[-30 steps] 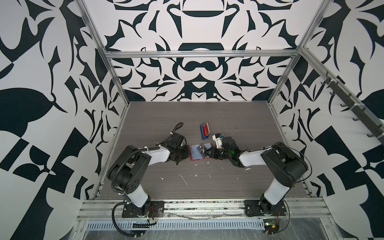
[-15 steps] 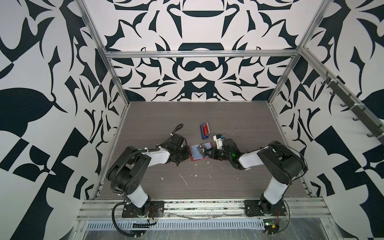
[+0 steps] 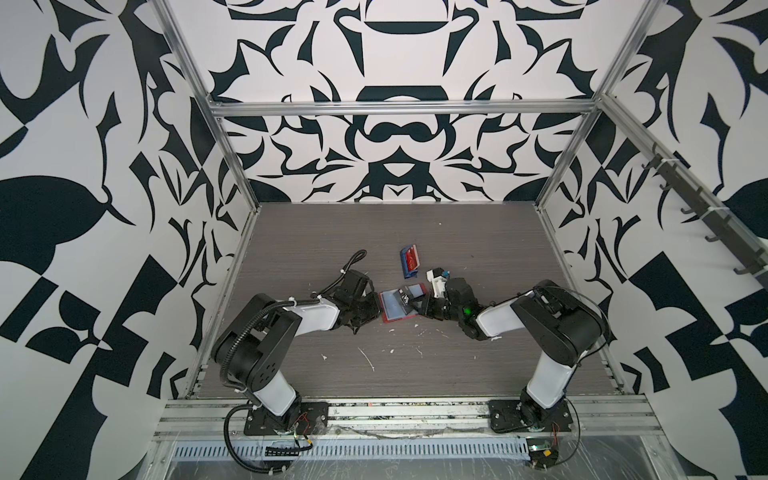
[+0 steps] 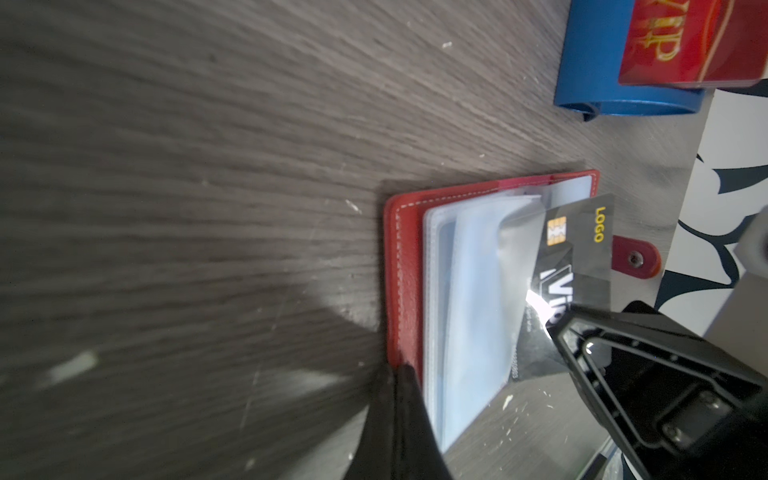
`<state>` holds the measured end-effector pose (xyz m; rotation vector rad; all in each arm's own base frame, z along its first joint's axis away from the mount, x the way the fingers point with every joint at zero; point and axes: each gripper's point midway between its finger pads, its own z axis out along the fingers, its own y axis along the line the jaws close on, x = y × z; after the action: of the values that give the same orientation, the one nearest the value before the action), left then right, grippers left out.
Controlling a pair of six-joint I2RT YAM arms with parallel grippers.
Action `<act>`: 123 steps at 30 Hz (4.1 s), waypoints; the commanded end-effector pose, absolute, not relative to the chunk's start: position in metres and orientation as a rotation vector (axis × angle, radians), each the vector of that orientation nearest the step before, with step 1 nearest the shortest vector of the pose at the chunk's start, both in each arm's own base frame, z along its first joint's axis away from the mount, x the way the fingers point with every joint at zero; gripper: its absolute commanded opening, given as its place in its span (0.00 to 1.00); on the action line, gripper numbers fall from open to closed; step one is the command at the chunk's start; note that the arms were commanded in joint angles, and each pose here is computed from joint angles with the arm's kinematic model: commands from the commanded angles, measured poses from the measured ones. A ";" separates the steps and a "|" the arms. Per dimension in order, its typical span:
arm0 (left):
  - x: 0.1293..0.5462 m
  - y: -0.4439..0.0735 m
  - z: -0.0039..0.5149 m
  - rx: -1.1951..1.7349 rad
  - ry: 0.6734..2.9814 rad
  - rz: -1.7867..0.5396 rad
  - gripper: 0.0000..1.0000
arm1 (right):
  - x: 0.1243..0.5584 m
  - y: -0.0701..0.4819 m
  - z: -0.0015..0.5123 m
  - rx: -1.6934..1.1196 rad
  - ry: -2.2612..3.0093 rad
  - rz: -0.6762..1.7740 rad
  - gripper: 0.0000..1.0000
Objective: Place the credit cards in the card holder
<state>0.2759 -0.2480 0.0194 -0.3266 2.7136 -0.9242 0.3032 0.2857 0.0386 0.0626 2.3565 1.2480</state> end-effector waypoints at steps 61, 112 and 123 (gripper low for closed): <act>0.249 -0.230 -0.008 -0.317 2.853 -0.757 0.00 | 0.296 0.272 0.055 -0.301 2.562 0.520 0.79; 0.254 -0.234 0.000 -0.249 2.854 -0.740 0.00 | 0.308 0.302 0.029 -0.450 2.728 0.463 0.00; 0.254 -0.233 -0.001 -0.236 2.863 -0.727 0.00 | 0.306 0.308 0.046 -0.430 2.673 0.576 0.00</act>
<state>0.2699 -0.2487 0.0198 -0.2215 2.7605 -0.8532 0.3081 0.3002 0.0254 -0.4317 2.7215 0.4858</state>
